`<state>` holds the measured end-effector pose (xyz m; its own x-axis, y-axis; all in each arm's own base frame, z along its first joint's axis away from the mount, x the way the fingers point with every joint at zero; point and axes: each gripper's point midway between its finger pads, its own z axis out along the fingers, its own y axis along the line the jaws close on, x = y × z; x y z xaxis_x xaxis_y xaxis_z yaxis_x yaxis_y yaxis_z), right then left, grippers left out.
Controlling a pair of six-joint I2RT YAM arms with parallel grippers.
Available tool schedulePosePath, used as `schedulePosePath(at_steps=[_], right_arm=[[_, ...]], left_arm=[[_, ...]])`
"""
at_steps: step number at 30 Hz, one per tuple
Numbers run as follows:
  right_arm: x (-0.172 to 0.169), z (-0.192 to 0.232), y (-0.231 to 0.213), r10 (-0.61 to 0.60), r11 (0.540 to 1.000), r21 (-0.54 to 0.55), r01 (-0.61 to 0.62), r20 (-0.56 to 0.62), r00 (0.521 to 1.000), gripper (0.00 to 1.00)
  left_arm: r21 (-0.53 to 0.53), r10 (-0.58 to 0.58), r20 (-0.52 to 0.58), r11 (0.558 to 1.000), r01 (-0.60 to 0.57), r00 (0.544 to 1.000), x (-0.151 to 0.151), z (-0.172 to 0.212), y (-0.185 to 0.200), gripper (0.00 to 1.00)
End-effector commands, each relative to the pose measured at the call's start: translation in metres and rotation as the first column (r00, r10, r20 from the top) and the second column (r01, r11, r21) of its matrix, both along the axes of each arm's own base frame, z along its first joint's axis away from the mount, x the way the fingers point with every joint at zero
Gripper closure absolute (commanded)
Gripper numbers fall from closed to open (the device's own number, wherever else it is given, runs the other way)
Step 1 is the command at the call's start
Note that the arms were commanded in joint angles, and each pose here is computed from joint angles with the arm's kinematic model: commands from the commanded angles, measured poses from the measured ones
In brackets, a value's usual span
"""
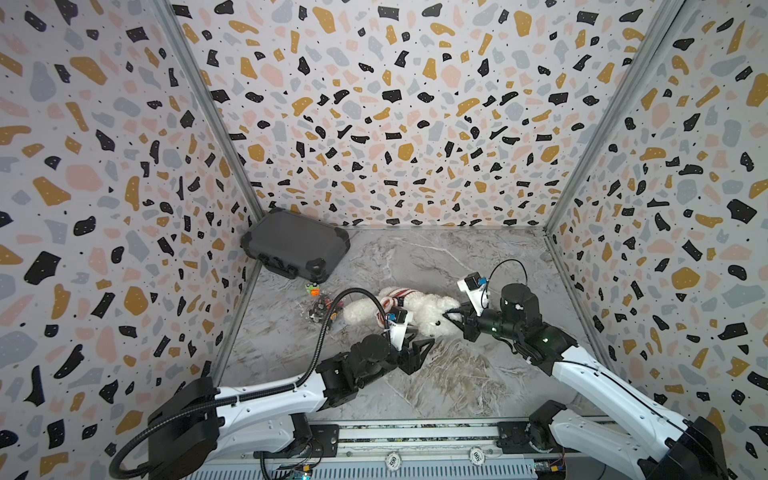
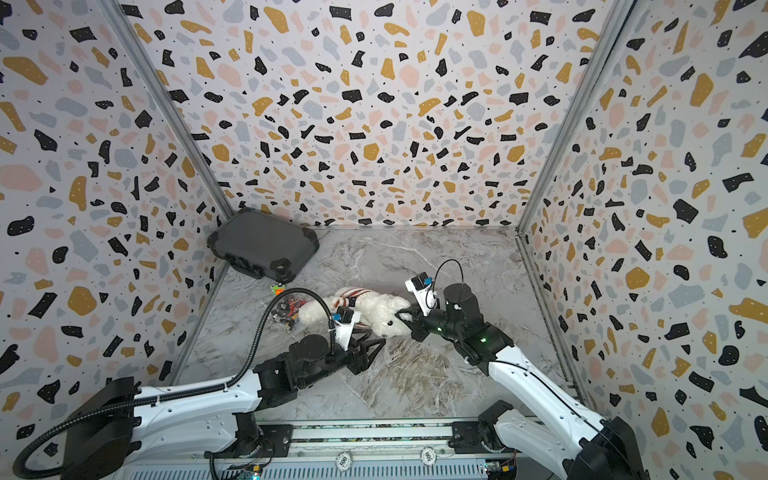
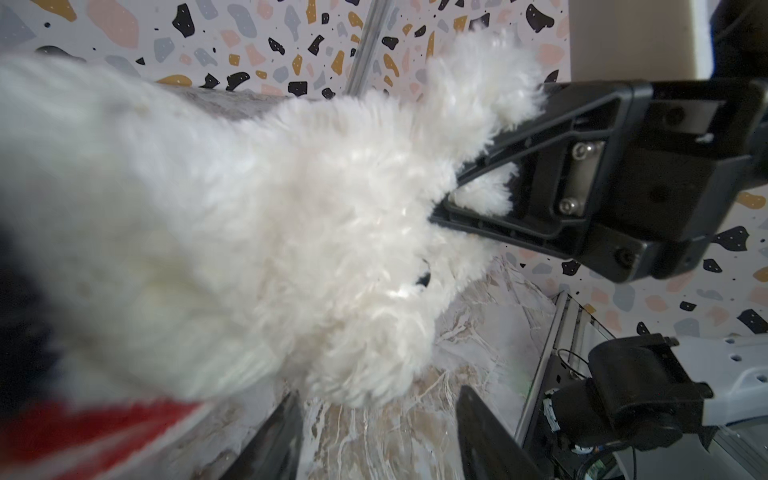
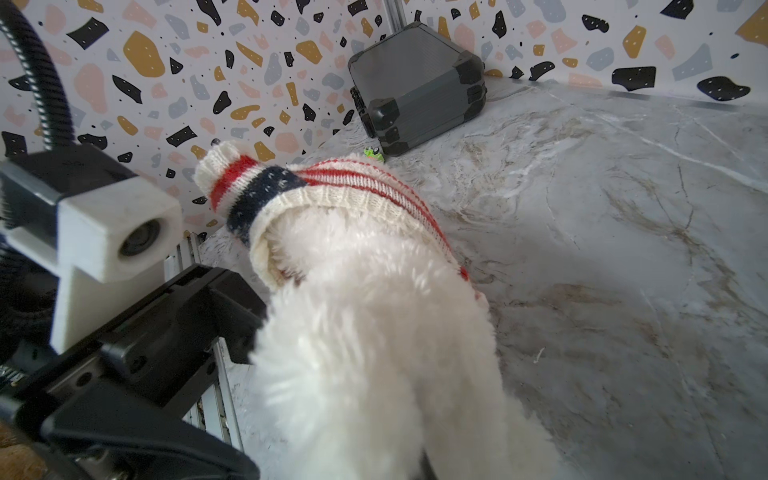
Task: Dress the teddy bear
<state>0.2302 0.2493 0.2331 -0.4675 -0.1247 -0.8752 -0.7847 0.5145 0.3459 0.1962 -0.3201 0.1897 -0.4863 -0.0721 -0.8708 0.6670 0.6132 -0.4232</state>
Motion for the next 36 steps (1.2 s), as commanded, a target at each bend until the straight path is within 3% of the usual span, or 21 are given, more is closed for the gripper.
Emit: schedulePosePath(at_steps=[1,6,10,16,19,23,28,31,35,36], right_arm=[[0.0,0.017,0.004,0.019,0.998,0.058,-0.022,0.045,0.999,1.0],[0.0,0.016,0.004,0.02,0.998,0.063,-0.023,0.045,0.999,1.0],[0.0,0.016,0.005,0.022,0.998,0.065,-0.024,0.045,0.999,1.0],[0.0,0.014,0.005,0.025,0.998,0.062,-0.027,0.04,0.999,1.0],[0.0,0.014,0.005,0.024,0.998,0.062,-0.026,0.041,0.999,1.0],[0.0,0.014,0.005,0.022,0.998,0.058,-0.025,0.042,0.999,1.0],[0.002,0.012,0.004,0.018,0.999,0.042,-0.02,0.044,0.999,1.0],[0.003,0.011,0.002,0.015,1.0,0.019,-0.016,0.051,0.999,0.88],[-0.006,0.021,0.001,0.043,0.999,0.023,-0.046,0.118,0.992,0.62],[-0.01,0.026,0.0,0.042,0.998,0.033,-0.047,0.15,0.988,0.47]], left_arm=[[-0.094,0.054,0.046,0.994,-0.049,0.997,0.013,0.028,-0.008,0.38],[-0.089,0.053,0.04,0.995,-0.05,0.998,0.018,0.023,-0.017,0.37],[-0.087,0.048,0.037,0.995,-0.045,0.998,0.02,0.021,-0.023,0.44],[-0.092,0.069,0.031,0.994,-0.066,0.997,0.024,0.021,-0.025,0.47],[-0.093,0.071,0.028,0.993,-0.069,0.997,0.025,0.02,-0.026,0.56],[-0.094,0.059,0.023,0.994,-0.057,0.998,0.024,0.019,-0.029,0.79],[-0.103,0.043,0.021,0.994,-0.04,0.999,0.022,0.021,-0.031,0.89],[-0.114,0.04,0.018,0.993,-0.038,0.999,0.021,0.026,-0.03,0.99],[-0.139,0.026,0.007,0.99,-0.025,1.0,0.019,0.038,-0.026,1.0],[-0.143,0.021,0.0,0.989,-0.02,1.0,0.018,0.04,-0.024,1.0]])
